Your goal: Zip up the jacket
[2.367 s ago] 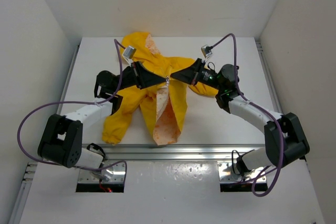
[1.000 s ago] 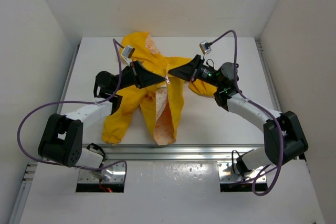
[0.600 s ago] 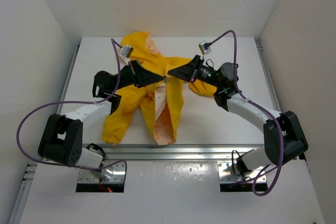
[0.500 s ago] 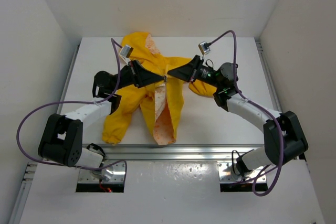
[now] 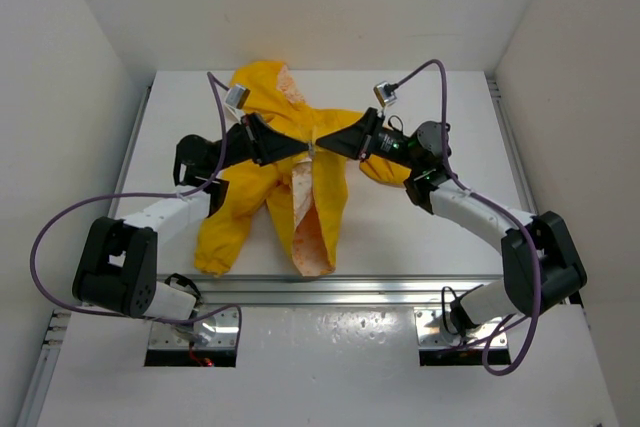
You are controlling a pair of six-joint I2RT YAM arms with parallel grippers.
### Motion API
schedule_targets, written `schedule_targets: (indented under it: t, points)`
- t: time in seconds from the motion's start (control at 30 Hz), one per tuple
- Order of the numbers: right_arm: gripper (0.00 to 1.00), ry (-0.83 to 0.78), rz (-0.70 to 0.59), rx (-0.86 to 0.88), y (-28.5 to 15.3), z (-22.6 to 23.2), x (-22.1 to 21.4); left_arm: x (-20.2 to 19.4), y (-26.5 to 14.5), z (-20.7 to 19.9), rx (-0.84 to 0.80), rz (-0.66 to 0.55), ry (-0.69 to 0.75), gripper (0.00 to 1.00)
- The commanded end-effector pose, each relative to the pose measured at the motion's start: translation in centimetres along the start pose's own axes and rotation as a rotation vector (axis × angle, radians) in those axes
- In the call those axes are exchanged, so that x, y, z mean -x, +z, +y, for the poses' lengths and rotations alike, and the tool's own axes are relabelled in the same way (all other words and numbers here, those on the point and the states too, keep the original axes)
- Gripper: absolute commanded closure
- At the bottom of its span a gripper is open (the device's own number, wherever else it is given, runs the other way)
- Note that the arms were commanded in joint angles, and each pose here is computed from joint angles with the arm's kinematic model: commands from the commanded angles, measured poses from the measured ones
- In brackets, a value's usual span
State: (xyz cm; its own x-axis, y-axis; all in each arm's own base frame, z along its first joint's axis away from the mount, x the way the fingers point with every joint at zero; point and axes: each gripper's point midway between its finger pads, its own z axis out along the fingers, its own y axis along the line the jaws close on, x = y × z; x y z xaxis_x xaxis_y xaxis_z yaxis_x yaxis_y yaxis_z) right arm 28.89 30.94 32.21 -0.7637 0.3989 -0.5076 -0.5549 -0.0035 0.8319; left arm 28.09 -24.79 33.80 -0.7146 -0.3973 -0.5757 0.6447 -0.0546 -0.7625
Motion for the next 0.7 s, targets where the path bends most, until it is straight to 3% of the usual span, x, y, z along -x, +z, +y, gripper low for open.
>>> schedule_targets:
  t: [0.0, 0.67]
  points:
    - [1.0, -0.08, 0.034, 0.086, -0.2, 2.5, -0.9, 2.8, 0.3, -2.3, -0.058, -0.073, 0.116, 1.0]
    - [1.0, -0.19, 0.237, 0.128, -1.6, 2.6, -5.7, 5.9, -0.2, -2.3, -0.038, -0.12, 0.194, 1.0]
